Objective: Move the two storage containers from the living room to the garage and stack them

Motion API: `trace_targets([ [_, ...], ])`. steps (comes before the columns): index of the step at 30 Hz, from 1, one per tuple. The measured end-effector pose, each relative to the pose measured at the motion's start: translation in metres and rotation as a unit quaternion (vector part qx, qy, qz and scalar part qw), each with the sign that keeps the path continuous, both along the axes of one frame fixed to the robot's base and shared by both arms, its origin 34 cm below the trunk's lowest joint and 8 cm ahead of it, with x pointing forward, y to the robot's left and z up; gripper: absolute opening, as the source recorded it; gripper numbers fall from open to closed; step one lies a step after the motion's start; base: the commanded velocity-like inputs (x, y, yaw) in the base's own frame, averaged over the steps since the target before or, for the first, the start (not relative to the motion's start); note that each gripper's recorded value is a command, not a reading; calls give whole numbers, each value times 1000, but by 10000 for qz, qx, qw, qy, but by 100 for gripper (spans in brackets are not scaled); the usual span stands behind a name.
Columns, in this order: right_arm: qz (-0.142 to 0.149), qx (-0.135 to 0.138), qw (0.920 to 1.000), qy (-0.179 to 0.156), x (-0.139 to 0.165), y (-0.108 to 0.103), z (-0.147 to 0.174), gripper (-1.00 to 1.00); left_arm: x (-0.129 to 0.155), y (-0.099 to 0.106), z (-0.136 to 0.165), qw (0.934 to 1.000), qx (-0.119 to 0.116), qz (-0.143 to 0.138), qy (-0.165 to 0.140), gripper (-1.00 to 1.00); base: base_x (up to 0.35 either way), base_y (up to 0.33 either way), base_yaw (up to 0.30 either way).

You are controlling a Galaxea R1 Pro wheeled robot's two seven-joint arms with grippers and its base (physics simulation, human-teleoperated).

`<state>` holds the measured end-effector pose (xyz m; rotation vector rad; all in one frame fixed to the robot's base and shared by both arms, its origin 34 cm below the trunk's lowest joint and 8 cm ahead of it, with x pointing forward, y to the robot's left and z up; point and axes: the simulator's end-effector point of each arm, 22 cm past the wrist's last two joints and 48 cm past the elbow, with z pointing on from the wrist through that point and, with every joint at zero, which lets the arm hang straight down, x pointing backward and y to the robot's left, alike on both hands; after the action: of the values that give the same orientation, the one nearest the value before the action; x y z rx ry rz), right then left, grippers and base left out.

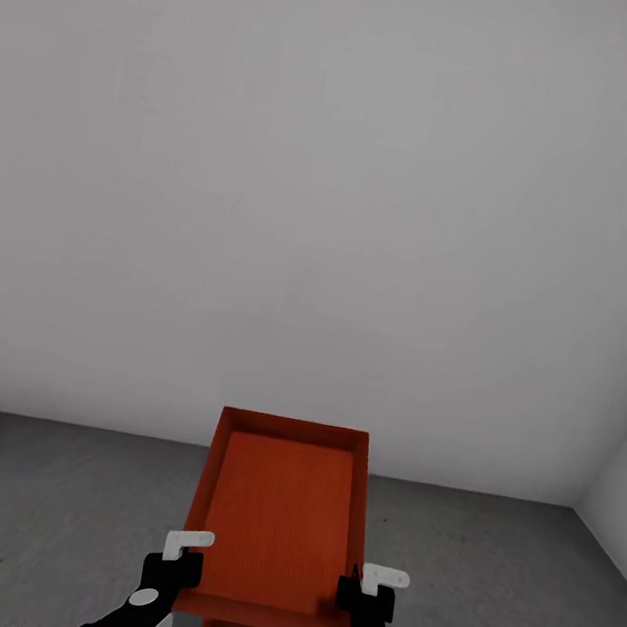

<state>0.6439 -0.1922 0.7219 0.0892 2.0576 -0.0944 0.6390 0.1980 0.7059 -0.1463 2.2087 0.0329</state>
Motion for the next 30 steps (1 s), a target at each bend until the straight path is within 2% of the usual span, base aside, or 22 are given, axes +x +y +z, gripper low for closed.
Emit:
trace_targets([
  [30,-1,1,9997,236,-9,0,-24,-100,-10,0,-24,9997,-4,2,233,-100,0,0,0],
])
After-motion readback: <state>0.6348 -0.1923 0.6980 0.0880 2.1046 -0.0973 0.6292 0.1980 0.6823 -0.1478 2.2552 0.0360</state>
